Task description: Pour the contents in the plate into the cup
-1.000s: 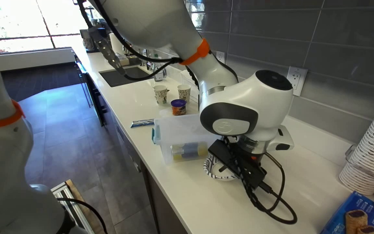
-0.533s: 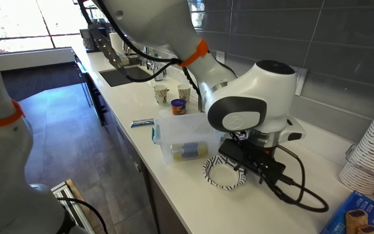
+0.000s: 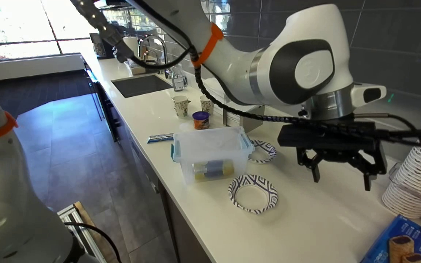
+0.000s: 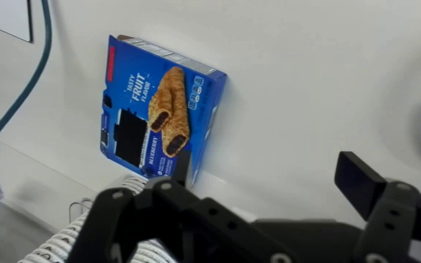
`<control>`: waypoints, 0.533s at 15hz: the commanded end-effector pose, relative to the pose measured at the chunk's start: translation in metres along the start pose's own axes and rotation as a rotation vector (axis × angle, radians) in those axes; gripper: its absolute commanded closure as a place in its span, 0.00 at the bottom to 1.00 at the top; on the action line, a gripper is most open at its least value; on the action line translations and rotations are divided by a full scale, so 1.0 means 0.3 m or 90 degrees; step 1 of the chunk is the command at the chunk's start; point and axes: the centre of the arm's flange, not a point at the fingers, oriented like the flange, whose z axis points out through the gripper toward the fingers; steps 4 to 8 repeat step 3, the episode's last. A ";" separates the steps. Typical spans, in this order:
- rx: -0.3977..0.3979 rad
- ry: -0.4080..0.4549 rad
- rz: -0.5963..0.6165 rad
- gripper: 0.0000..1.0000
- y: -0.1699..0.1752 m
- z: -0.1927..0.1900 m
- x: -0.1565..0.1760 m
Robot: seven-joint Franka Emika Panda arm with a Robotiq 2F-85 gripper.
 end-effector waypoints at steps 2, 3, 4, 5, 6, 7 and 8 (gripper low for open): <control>-0.011 -0.004 0.002 0.00 0.003 -0.032 0.011; -0.012 -0.004 0.002 0.00 0.002 -0.033 0.012; -0.012 -0.004 0.002 0.00 0.002 -0.033 0.012; -0.012 -0.004 0.002 0.00 0.002 -0.033 0.012; -0.012 -0.004 0.002 0.00 0.002 -0.033 0.012; -0.012 -0.004 0.002 0.00 0.002 -0.033 0.012; -0.012 -0.004 0.002 0.00 0.002 -0.033 0.012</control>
